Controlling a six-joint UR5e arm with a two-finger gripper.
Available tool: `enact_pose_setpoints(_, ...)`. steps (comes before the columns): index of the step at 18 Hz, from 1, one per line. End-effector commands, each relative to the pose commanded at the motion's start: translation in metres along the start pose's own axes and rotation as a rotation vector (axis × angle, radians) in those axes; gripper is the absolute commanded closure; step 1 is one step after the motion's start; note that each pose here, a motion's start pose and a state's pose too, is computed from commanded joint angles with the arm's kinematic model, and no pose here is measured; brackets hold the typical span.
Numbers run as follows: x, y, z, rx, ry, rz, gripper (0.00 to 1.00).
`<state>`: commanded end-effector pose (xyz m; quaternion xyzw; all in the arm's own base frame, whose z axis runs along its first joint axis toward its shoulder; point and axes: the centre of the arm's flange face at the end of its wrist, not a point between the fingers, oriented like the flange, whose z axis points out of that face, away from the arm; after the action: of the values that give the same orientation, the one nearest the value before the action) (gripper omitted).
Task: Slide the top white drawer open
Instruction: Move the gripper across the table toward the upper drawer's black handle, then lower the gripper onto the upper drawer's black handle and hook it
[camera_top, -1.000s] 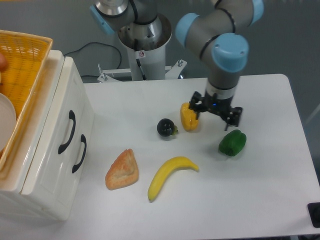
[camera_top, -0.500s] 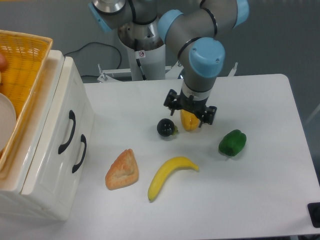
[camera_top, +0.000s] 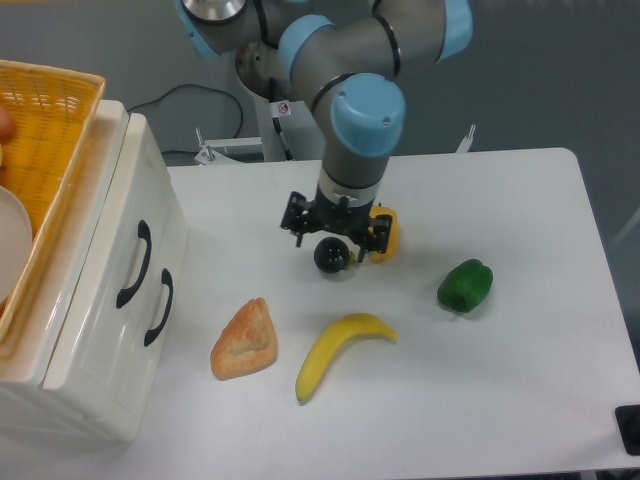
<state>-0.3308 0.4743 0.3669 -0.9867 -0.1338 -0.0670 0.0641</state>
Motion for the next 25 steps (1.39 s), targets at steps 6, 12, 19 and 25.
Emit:
enact_pose_setpoints(6, 0.031, -0.011, -0.001, 0.014, 0.006, 0.015, 0.0)
enact_pose_setpoints(12, 0.065, -0.012, 0.003, 0.015, 0.088, 0.024, 0.0)
enact_pose_setpoints(19, 0.089, -0.017, 0.003, 0.029, 0.125, -0.002, 0.0)
enact_pose_setpoints(25, 0.101, -0.03, -0.006, 0.071, 0.17, -0.008, 0.0)
